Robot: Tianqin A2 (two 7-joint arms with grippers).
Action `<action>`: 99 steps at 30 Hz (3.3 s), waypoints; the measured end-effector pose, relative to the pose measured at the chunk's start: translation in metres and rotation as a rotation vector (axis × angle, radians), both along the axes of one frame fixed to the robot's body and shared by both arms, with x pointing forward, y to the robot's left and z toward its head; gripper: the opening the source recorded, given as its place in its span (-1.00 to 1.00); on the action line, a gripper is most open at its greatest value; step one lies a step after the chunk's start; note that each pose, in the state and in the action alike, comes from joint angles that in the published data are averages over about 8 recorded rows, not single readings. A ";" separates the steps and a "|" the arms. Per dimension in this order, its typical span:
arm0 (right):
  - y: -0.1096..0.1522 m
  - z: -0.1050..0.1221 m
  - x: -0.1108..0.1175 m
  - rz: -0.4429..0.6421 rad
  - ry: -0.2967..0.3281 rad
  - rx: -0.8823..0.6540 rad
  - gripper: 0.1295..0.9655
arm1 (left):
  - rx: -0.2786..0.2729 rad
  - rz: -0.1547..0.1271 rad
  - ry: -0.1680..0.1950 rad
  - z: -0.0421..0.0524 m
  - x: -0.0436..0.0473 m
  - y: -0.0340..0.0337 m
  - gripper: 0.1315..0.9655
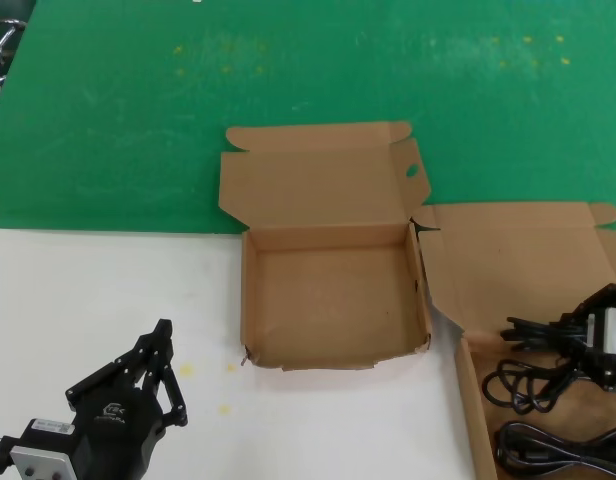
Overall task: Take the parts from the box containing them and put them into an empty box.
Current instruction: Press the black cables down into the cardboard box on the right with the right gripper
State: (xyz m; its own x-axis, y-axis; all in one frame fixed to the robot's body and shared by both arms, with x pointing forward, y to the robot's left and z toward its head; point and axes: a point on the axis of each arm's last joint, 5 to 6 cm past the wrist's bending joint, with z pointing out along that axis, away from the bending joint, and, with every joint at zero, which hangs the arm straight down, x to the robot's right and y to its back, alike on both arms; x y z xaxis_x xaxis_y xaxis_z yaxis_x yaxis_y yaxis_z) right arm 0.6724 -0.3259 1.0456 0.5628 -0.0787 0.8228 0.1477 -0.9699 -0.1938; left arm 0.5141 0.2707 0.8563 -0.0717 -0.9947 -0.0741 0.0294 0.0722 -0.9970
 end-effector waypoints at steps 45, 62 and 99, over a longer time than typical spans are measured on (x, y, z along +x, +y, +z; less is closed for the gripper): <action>0.014 0.035 -0.053 -0.095 0.173 0.054 -0.35 | 0.000 0.000 0.000 0.0000 0.0000 0.0000 -1.00; 0.001 0.029 -0.055 -0.146 0.199 0.088 -0.26 | 0.000 0.000 0.000 0.0000 0.0000 0.0000 -1.00; -0.007 0.022 -0.045 -0.140 0.175 0.129 -0.95 | 0.000 0.000 0.000 0.0000 0.0000 0.0000 -1.00</action>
State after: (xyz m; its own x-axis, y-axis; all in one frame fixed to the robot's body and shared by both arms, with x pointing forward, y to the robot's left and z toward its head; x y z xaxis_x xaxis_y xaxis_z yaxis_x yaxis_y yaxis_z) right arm 0.6271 -0.3326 1.0677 0.6721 -0.2640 0.6918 -0.0333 -0.9441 -0.3279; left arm 0.5141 0.2707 0.8563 -0.0717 -0.9947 -0.0742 0.0294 0.0722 -0.9970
